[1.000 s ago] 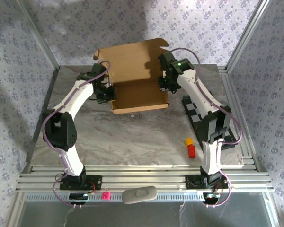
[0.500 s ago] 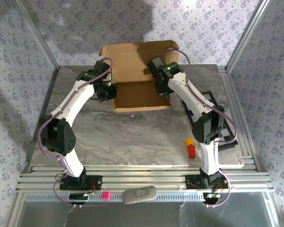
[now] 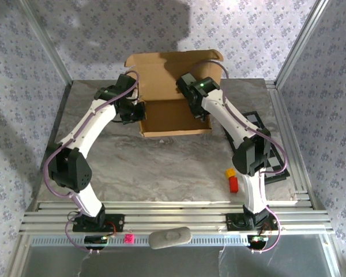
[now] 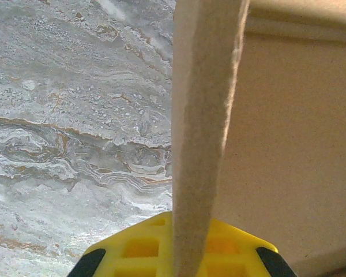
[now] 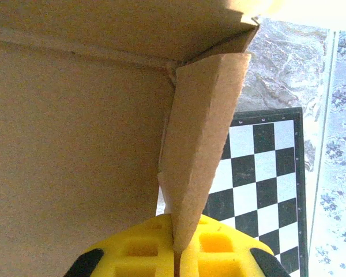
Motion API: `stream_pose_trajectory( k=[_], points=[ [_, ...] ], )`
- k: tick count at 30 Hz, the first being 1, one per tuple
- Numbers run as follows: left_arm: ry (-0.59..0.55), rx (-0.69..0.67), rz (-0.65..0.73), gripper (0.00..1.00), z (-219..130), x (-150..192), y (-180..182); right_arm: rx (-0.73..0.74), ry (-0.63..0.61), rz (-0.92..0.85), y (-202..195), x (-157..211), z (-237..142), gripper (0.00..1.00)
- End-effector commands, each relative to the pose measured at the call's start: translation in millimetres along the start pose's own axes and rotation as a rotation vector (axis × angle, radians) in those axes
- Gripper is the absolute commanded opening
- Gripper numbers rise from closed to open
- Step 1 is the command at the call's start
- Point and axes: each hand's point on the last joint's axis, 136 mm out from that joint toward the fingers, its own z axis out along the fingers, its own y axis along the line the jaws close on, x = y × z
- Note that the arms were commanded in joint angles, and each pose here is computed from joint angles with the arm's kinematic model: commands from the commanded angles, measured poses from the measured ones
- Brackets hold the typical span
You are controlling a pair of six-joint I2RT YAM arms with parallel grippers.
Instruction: Fold the paper box
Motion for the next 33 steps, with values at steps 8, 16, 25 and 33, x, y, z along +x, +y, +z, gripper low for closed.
stream_pose_trajectory(
  k=[8, 16, 25, 33],
  points=[
    [-0.102, 0.106, 0.008, 0.00, -35, -21, -29, -0.211, 0.038, 0.125, 6, 2, 5, 0.04],
    [-0.093, 0.095, 0.012, 0.00, -31, -22, -27, -0.296, 0.002, 0.211, -2, -11, -4, 0.34],
    [-0.069, 0.063, 0.031, 0.00, -23, -22, -23, -0.348, -0.070, 0.275, -17, -23, -29, 0.53],
    [-0.068, 0.082, 0.033, 0.00, -23, -24, -27, -0.235, -0.079, 0.242, -29, -31, -6, 0.43]
  ],
)
